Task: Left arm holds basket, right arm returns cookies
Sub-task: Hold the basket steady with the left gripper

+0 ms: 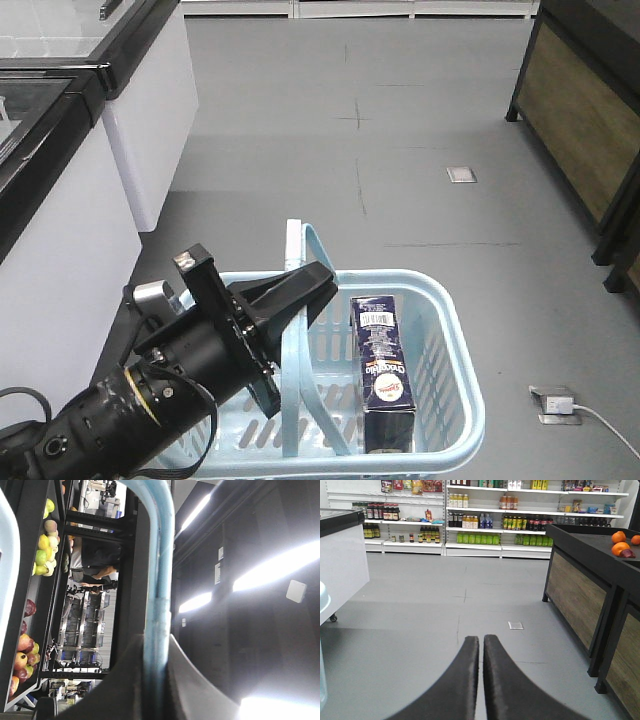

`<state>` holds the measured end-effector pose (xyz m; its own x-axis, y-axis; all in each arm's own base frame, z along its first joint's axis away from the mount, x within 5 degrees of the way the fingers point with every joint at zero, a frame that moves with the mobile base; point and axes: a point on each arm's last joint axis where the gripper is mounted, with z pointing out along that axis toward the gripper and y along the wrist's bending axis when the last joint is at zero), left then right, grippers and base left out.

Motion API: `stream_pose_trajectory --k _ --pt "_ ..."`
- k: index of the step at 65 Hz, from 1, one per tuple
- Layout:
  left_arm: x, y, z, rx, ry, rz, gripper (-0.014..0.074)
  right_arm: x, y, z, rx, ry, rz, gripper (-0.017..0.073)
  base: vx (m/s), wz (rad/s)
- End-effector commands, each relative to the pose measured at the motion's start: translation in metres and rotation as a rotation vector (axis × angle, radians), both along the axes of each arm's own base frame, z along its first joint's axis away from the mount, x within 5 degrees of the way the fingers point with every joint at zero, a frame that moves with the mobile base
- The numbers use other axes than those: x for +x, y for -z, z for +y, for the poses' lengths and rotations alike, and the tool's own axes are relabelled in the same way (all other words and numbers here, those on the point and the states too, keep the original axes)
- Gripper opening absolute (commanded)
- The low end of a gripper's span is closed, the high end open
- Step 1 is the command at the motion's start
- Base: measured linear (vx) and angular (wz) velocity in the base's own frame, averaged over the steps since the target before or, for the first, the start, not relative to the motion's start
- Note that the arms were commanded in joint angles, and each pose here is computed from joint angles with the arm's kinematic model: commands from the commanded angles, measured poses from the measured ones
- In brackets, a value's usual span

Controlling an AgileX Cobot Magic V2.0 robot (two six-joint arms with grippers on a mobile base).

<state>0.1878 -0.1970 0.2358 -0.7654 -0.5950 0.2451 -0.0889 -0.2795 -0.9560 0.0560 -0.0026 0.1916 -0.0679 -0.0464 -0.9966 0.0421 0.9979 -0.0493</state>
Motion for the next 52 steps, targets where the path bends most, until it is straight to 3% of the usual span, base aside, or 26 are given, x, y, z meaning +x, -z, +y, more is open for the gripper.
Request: stream_pose_trajectory --k 1,52 --pt "-0.0074 -0.0414 0.0061 -0.257 0.005 -0.215 -0.0003 0.0004 -0.0014 -0.0002 -0.014 0.003 -0.064 -0.0006 0.00 0.00" --pt "-0.0077 -0.0412 0.0058 -0.252 0.010 -0.219 -0.0003 0.0004 -0.0014 -0.0002 -0.014 0.003 -0.064 -0.0006 0.00 0.00"
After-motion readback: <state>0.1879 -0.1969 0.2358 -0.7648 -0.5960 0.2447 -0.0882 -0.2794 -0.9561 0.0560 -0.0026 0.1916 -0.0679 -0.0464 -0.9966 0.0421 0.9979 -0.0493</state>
